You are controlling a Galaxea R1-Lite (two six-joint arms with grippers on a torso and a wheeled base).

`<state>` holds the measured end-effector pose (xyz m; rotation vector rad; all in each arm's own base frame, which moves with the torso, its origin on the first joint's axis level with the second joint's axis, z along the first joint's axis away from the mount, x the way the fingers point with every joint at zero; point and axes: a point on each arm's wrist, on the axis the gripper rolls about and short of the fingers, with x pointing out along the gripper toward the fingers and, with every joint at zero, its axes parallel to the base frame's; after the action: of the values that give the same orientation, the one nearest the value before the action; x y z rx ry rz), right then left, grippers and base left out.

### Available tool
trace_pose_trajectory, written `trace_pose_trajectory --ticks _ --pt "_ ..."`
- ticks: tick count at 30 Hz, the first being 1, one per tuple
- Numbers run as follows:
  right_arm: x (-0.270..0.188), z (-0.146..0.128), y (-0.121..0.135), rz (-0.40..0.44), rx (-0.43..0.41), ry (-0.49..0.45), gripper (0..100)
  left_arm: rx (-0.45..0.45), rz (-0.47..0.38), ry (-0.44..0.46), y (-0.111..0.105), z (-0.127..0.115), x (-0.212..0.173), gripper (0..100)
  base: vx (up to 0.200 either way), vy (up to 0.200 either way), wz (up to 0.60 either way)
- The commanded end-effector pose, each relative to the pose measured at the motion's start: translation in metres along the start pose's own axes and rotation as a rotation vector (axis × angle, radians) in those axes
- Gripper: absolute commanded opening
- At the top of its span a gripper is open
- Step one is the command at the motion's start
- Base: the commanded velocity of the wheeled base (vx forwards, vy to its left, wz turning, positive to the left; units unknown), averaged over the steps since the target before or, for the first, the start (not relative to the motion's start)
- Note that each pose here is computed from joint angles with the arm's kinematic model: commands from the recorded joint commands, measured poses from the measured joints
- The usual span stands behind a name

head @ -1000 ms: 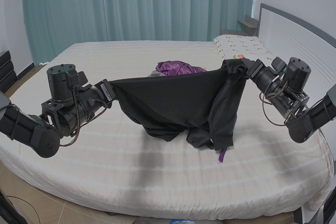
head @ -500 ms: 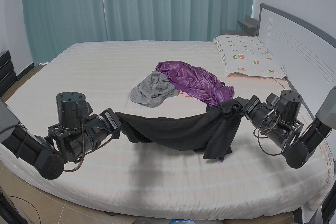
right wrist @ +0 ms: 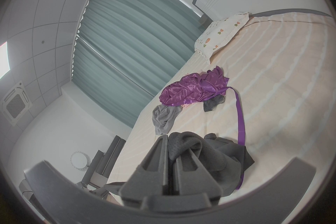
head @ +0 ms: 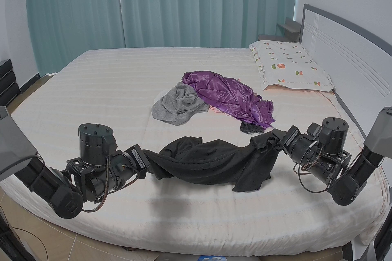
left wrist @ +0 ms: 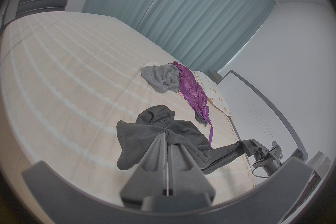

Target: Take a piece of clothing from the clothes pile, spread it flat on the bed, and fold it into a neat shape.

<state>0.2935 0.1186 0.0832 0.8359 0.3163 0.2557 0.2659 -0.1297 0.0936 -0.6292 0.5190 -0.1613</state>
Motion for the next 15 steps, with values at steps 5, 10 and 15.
trace_pose_trajectory --ticks 5,10,15 --pt "-0.0037 -0.0084 0.0021 -0.002 -0.005 0.016 0 0.001 0.009 0.004 0.0008 -0.0022 0.0003 0 -0.200 0.000 0.00" --pt "-0.0073 -0.0064 0.0042 0.014 -0.007 -0.001 0 0.002 0.009 0.003 0.0008 -0.0029 -0.0018 0 -0.200 0.000 0.00" --pt "-0.0110 -0.0030 0.0081 0.027 -0.006 -0.012 0 0.001 -0.002 -0.004 -0.0008 -0.0006 -0.0069 0 0.000 0.000 0.00"
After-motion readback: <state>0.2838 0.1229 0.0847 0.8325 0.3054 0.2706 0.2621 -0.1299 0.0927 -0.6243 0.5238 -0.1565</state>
